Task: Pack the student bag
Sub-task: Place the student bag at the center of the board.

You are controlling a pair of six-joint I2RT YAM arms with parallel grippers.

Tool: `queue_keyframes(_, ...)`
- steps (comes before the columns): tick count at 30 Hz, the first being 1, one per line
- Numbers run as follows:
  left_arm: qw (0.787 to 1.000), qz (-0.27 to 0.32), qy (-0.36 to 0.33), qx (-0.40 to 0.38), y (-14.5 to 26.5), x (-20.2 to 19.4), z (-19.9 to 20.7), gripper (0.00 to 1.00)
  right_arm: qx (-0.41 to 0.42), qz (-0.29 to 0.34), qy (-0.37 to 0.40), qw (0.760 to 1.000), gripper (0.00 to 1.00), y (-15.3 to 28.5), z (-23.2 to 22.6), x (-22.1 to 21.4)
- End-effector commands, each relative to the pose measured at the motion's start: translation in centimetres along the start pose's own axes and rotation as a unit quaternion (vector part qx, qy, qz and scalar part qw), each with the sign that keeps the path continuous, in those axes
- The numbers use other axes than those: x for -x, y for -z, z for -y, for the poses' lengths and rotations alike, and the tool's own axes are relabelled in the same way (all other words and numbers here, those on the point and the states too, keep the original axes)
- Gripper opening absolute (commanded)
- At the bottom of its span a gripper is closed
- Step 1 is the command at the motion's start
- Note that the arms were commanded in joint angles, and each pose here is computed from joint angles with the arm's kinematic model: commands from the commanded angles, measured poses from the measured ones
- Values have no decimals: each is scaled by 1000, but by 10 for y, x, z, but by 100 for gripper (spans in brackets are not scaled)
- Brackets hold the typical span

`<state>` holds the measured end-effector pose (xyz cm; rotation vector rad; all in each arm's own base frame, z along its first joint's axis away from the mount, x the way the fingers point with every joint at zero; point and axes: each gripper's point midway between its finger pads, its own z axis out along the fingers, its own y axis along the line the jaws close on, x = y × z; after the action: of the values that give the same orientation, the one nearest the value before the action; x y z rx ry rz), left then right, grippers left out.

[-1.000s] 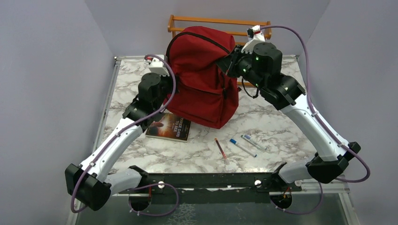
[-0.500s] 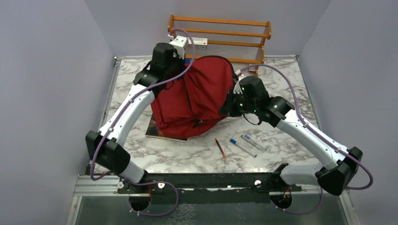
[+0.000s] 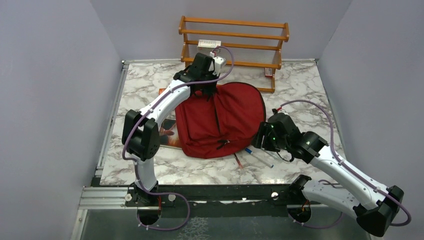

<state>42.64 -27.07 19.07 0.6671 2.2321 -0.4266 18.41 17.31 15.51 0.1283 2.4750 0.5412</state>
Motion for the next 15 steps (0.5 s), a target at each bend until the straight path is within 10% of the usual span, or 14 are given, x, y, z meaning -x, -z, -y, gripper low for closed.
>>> queue_keyframes(1,1000,19,19,-5,3,15,1,17,-60,59,-33,996,62,19,29,13)
queue_keyframes(7,998,55,29,-12,27,27,8,58,3,120,6,993,71,50,10,40)
queue_keyframes(15,991,117,67,24,78,9,-1,71,139,158,160,964,71,60,-55,69)
